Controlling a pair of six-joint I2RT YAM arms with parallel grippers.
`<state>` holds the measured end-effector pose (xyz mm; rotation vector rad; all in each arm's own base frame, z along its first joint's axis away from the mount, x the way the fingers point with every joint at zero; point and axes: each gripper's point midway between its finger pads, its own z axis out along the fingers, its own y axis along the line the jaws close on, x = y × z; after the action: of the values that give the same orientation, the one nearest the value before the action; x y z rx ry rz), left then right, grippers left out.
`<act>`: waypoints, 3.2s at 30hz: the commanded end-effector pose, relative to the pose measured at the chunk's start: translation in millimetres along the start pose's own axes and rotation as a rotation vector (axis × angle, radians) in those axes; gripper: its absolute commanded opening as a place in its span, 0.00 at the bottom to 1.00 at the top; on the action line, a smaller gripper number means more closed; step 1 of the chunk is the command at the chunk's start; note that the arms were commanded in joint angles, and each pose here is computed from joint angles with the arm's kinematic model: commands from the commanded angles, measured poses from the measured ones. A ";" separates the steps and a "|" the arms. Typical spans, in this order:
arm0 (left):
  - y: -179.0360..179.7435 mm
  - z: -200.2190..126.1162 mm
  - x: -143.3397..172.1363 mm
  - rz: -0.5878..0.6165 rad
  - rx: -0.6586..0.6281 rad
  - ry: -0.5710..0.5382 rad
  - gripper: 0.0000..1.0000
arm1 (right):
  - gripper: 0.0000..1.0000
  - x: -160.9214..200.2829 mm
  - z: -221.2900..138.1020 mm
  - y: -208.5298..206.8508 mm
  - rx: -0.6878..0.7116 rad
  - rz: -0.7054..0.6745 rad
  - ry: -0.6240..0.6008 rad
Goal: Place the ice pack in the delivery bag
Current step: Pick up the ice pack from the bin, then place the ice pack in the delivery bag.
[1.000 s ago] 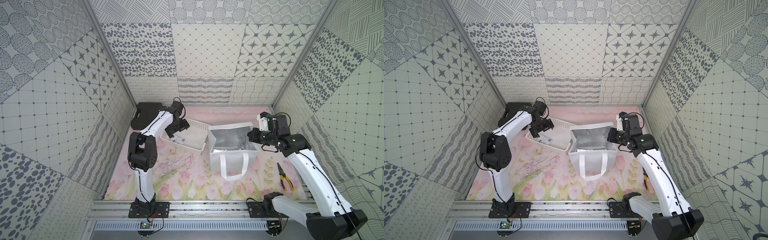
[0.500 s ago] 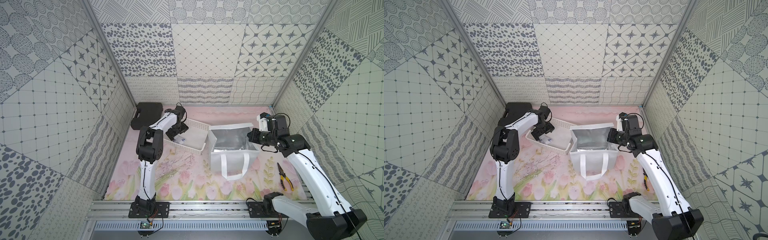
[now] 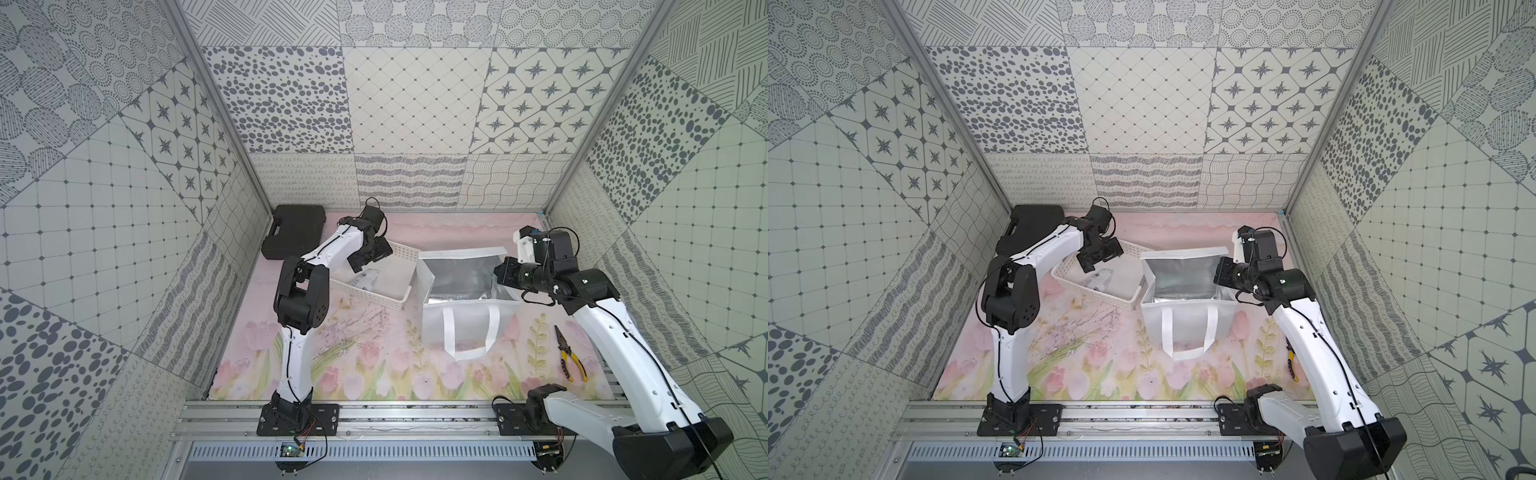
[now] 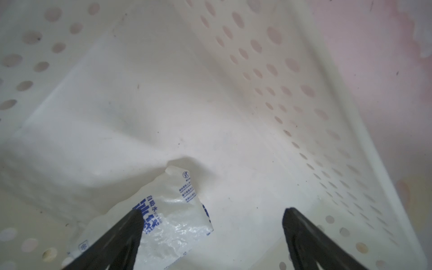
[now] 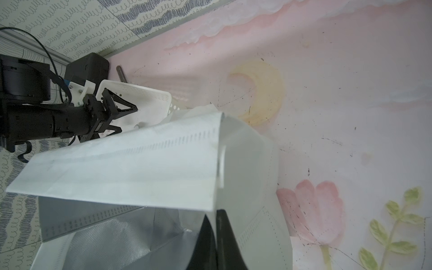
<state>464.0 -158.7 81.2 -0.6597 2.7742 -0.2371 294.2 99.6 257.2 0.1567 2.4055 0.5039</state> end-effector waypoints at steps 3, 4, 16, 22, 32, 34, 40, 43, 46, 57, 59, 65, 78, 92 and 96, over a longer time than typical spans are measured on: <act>14.6 0.1 21.2 0.340 -0.020 0.069 0.98 | 0.00 -5.8 -3.0 5.1 -0.023 -0.002 -0.039; 16.9 3.2 25.9 0.386 -0.012 0.090 0.98 | 0.00 -5.1 -2.8 4.7 -0.023 -0.003 -0.038; 35.7 25.9 51.0 0.622 0.029 0.224 0.99 | 0.00 -2.1 -1.4 4.1 -0.025 0.006 -0.030; 44.5 35.4 61.8 0.613 0.000 0.261 0.94 | 0.00 -2.7 -1.2 4.4 -0.026 0.004 -0.030; 36.8 36.5 61.2 0.569 -0.002 0.244 0.46 | 0.00 -4.9 -1.7 7.1 -0.033 0.002 -0.032; 29.8 25.3 58.1 0.557 0.025 0.220 0.42 | 0.00 -4.8 -1.9 6.5 -0.031 0.003 -0.033; -3.2 -32.6 46.6 0.538 0.166 0.146 0.33 | 0.00 -6.8 -1.9 6.8 -0.029 0.001 -0.036; -30.0 -81.4 45.6 0.563 0.286 0.096 0.32 | 0.00 -7.9 -1.9 6.7 -0.026 -0.003 -0.038; -63.8 -140.3 53.3 0.632 0.428 0.033 0.30 | 0.00 -8.3 -0.6 6.1 -0.022 -0.006 -0.036; -172.9 -302.8 157.5 1.036 0.849 -0.077 0.24 | 0.00 -18.0 0.9 7.1 -0.010 -0.059 -0.046; -186.9 -308.1 186.7 1.105 0.910 -0.044 0.24 | 0.00 -17.8 2.2 9.6 -0.022 -0.058 -0.038; -209.2 -260.4 233.8 1.238 0.868 0.045 0.22 | 0.00 -18.5 0.4 14.7 -0.048 -0.063 -0.037; -200.5 -109.1 270.6 1.334 0.528 0.215 0.32 | 0.00 -15.9 -3.3 19.2 -0.076 -0.074 -0.033; -208.0 -219.4 223.5 1.287 0.603 -0.097 0.99 | 0.00 -18.7 7.8 14.5 -0.044 -0.108 -0.017; -195.6 -256.4 200.0 1.237 0.607 -0.181 1.00 | 0.00 -27.8 11.0 14.3 -0.028 -0.149 -0.024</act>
<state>284.8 -424.9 276.6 1.1804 2.2904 -0.6825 308.4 107.1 253.1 0.0343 2.4321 0.4821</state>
